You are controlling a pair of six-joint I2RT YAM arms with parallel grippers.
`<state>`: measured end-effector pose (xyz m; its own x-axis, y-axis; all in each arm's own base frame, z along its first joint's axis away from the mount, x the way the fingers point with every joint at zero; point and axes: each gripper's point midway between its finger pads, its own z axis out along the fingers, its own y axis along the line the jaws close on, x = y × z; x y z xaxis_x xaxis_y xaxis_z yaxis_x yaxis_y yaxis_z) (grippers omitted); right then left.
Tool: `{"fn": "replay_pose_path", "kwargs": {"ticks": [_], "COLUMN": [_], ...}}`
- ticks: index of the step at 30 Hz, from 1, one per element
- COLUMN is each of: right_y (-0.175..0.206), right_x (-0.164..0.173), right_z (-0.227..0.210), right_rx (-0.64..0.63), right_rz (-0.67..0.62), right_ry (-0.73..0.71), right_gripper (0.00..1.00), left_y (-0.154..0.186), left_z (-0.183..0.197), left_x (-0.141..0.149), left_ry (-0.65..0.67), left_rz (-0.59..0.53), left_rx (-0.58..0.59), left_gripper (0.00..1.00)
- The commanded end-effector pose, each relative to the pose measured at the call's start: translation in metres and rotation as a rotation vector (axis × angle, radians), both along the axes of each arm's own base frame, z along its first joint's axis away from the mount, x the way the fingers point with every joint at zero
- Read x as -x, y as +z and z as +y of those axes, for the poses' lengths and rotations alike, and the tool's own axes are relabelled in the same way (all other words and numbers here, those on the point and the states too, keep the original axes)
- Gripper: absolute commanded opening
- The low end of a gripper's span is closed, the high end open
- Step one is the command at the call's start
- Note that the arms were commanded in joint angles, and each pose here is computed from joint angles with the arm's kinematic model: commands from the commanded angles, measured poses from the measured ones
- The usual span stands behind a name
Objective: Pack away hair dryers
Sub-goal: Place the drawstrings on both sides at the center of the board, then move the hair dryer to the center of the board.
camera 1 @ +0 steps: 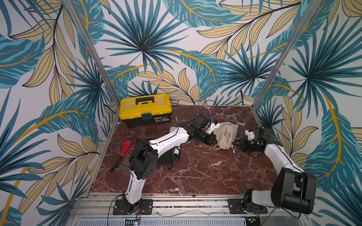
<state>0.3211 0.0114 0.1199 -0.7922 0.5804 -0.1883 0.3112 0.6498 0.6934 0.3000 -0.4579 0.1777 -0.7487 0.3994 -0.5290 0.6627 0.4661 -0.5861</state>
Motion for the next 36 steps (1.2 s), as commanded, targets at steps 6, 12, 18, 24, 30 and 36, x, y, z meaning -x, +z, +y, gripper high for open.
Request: {"fn": "replay_pose_path", "kwargs": {"ticks": [6, 12, 18, 24, 30, 36], "right_y": [0.002, 0.016, 0.049, 0.073, 0.071, 0.053], "right_x": [0.018, 0.025, 0.021, 0.014, -0.007, -0.022], "right_z": [-0.014, -0.04, -0.029, 0.03, 0.108, 0.187], "right_rx": [0.108, 0.254, 0.211, 0.197, 0.079, 0.098], "right_rz": [0.015, 0.041, -0.074, -0.215, -0.333, -0.315], "right_ry": [-0.025, -0.121, -0.142, -0.046, 0.044, 0.223], "right_gripper": [0.48, 0.63, 0.65, 0.65, 0.65, 0.65], "left_y": [0.01, 0.018, 0.049, 0.062, 0.044, 0.022], "left_z": [0.0, 0.026, 0.073, 0.152, 0.247, 0.339], "left_x": [0.013, 0.009, -0.01, -0.037, -0.046, -0.042], "left_ry": [0.052, 0.113, 0.257, 0.486, 0.736, 0.984], "left_rz": [-0.066, -0.159, -0.339, -0.346, -0.272, -0.229], "left_rx": [-0.019, -0.095, -0.176, -0.209, -0.254, -0.304], "left_gripper": [0.51, 0.88, 1.0, 1.0, 1.0, 1.0]}}
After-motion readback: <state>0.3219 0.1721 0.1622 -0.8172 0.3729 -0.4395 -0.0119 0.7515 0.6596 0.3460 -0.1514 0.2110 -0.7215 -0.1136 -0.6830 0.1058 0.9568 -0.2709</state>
